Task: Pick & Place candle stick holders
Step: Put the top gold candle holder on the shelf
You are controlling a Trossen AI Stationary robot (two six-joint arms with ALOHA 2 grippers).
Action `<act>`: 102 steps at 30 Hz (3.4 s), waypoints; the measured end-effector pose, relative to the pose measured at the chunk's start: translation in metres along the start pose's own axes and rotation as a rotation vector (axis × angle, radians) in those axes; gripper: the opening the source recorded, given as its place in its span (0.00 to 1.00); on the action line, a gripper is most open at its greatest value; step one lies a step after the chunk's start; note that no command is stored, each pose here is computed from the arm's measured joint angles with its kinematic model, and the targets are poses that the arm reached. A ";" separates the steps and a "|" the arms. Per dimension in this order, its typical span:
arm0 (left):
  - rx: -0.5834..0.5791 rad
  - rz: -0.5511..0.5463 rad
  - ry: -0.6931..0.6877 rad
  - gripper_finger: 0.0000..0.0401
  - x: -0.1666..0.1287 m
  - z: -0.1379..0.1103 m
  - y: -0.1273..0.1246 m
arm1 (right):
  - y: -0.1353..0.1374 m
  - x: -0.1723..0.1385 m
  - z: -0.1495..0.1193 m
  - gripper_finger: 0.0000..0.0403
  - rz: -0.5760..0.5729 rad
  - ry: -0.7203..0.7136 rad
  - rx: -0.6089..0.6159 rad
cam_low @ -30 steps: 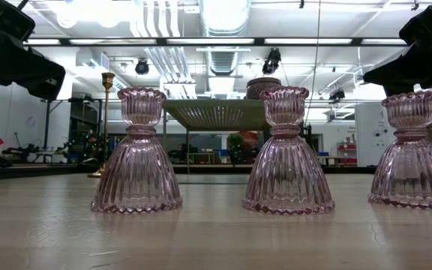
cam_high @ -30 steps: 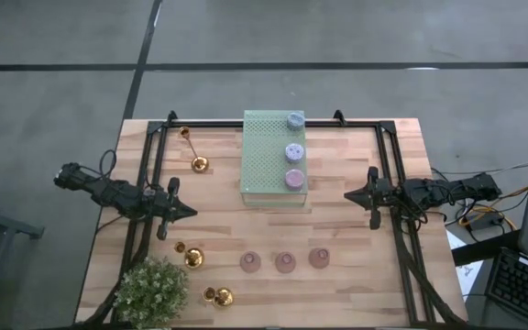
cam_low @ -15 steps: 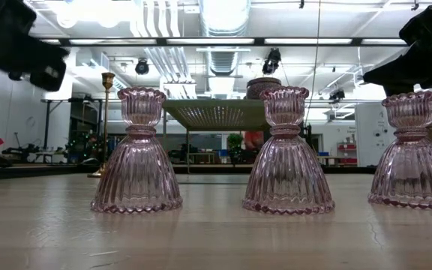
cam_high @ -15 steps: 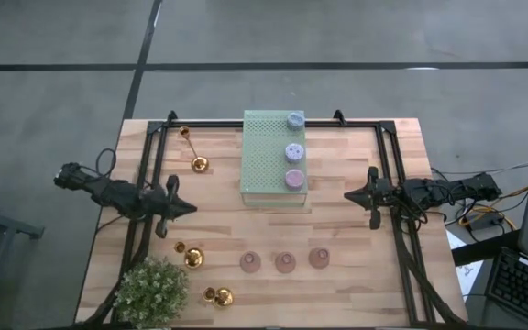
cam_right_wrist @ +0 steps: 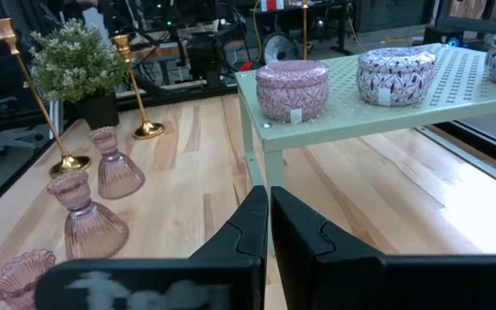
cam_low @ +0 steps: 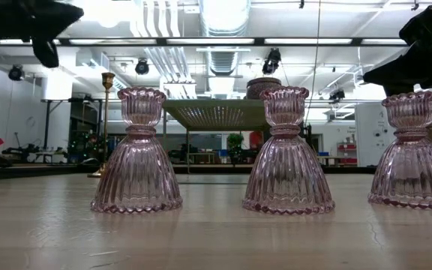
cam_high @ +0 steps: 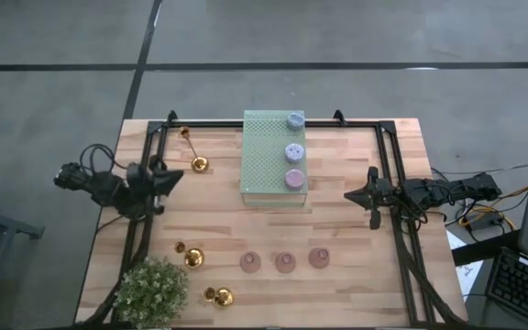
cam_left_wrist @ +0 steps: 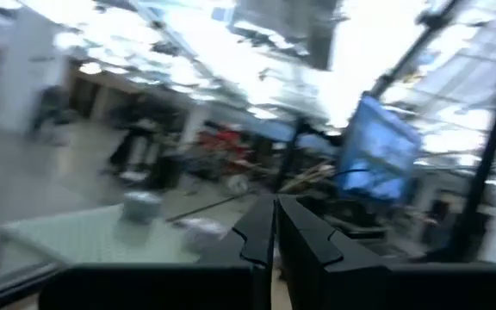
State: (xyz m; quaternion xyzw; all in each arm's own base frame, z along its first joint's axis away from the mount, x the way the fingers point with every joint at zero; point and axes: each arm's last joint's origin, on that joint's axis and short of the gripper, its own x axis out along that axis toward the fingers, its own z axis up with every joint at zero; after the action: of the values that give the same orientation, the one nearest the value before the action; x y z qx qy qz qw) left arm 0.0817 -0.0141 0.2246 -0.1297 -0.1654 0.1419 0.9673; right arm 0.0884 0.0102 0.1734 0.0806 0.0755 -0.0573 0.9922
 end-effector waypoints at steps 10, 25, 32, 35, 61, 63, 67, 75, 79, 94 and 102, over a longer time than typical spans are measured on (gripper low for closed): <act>0.211 0.229 0.148 0.05 0.011 0.002 -0.003 | 0.000 0.000 0.000 0.03 0.000 -0.001 0.000; 0.402 0.636 0.214 0.05 0.022 0.005 -0.003 | 0.000 0.000 0.000 0.03 0.000 0.000 0.000; 0.417 0.673 0.233 0.19 0.028 -0.004 -0.003 | 0.000 0.000 0.000 0.03 0.000 0.000 0.000; 0.410 0.713 0.235 0.29 0.032 -0.009 0.000 | 0.000 0.000 0.000 0.03 0.000 0.000 0.000; 0.312 0.837 0.333 0.60 0.060 -0.016 0.053 | 0.000 0.000 0.000 0.03 0.000 0.000 0.000; 0.323 0.859 0.335 0.60 0.060 -0.016 0.057 | 0.000 0.000 0.000 0.03 0.000 0.000 0.000; 0.344 0.886 0.322 0.60 0.063 -0.013 0.063 | 0.000 0.000 0.000 0.03 0.000 0.000 0.000; 0.339 0.817 0.308 0.57 0.070 -0.010 0.065 | 0.000 0.000 0.000 0.03 0.000 0.000 0.000; 0.348 0.815 0.321 0.51 0.071 -0.012 0.066 | 0.000 0.000 0.000 0.03 0.000 0.000 0.000; 0.416 0.807 0.341 0.23 0.072 -0.015 0.067 | 0.000 0.000 0.000 0.03 0.000 0.000 0.000; 0.428 0.781 0.331 0.14 0.073 -0.013 0.066 | 0.000 0.000 0.000 0.03 0.000 0.000 0.000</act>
State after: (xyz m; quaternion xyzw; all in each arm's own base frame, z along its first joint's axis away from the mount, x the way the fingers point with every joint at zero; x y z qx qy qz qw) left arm 0.1370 0.0676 0.2139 -0.0008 0.0850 0.5033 0.8599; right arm 0.0885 0.0102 0.1734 0.0805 0.0757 -0.0571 0.9922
